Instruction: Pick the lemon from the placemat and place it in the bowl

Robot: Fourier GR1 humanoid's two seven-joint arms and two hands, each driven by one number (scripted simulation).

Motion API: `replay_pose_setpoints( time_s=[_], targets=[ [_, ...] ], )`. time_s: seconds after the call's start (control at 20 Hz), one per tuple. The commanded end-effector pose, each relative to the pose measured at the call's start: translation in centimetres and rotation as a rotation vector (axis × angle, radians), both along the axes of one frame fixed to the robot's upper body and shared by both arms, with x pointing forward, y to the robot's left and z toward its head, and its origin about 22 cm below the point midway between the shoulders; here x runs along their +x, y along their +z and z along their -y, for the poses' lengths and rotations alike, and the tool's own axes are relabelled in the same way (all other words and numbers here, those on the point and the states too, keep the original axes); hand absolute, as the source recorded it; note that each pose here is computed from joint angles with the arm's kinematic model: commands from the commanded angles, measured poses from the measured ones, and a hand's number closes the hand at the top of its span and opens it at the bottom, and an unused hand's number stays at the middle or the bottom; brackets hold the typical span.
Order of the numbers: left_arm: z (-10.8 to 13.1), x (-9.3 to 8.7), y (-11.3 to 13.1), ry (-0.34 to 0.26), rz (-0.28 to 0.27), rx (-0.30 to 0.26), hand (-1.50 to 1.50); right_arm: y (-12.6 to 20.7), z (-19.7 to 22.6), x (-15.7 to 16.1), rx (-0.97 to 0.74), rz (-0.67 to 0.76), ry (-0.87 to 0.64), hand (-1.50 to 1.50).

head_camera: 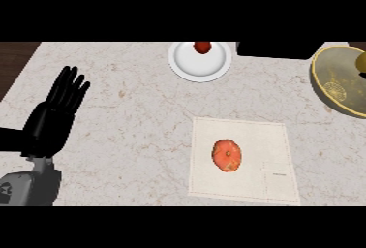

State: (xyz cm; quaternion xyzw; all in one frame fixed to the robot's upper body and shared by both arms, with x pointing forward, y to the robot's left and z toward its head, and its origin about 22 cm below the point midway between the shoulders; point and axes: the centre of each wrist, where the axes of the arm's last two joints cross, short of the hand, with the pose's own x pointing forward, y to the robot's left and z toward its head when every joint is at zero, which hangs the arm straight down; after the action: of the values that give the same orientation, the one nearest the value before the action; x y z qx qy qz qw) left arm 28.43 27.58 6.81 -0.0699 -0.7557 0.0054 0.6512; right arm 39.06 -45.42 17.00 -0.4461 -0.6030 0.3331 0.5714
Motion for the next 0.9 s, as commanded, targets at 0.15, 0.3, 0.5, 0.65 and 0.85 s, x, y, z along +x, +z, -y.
replay_pose_setpoints(
  time_s=[0.15, 0.3, 0.5, 0.65, 0.85],
  targets=[
    [0.4, 0.6, -0.4, -0.004, 0.025, 0.002, 0.0, -4.2, -0.3, 0.2, 0.102, -0.18, -0.088, 1.5],
    [1.1, 0.6, 0.8, -0.017, 0.026, 0.005, 0.0, -4.6, 0.0, 0.0, 0.119, -0.281, -0.01, -1.5],
    [1.3, 0.9, 0.4, -0.021, 0.012, -0.006, 0.0, -5.1, -0.8, 0.4, 0.212, -0.2, 0.089, -1.5],
    [-0.1, 0.3, 0.3, -0.019, 0.02, -0.006, 0.0, -3.5, -0.3, 0.6, 0.356, -0.08, 0.117, -1.5],
    [0.0, 0.6, 0.2, -0.013, 0.011, 0.004, 0.0, -2.5, -0.4, 1.0, 0.639, 0.08, 0.114, -1.5]
  ],
)
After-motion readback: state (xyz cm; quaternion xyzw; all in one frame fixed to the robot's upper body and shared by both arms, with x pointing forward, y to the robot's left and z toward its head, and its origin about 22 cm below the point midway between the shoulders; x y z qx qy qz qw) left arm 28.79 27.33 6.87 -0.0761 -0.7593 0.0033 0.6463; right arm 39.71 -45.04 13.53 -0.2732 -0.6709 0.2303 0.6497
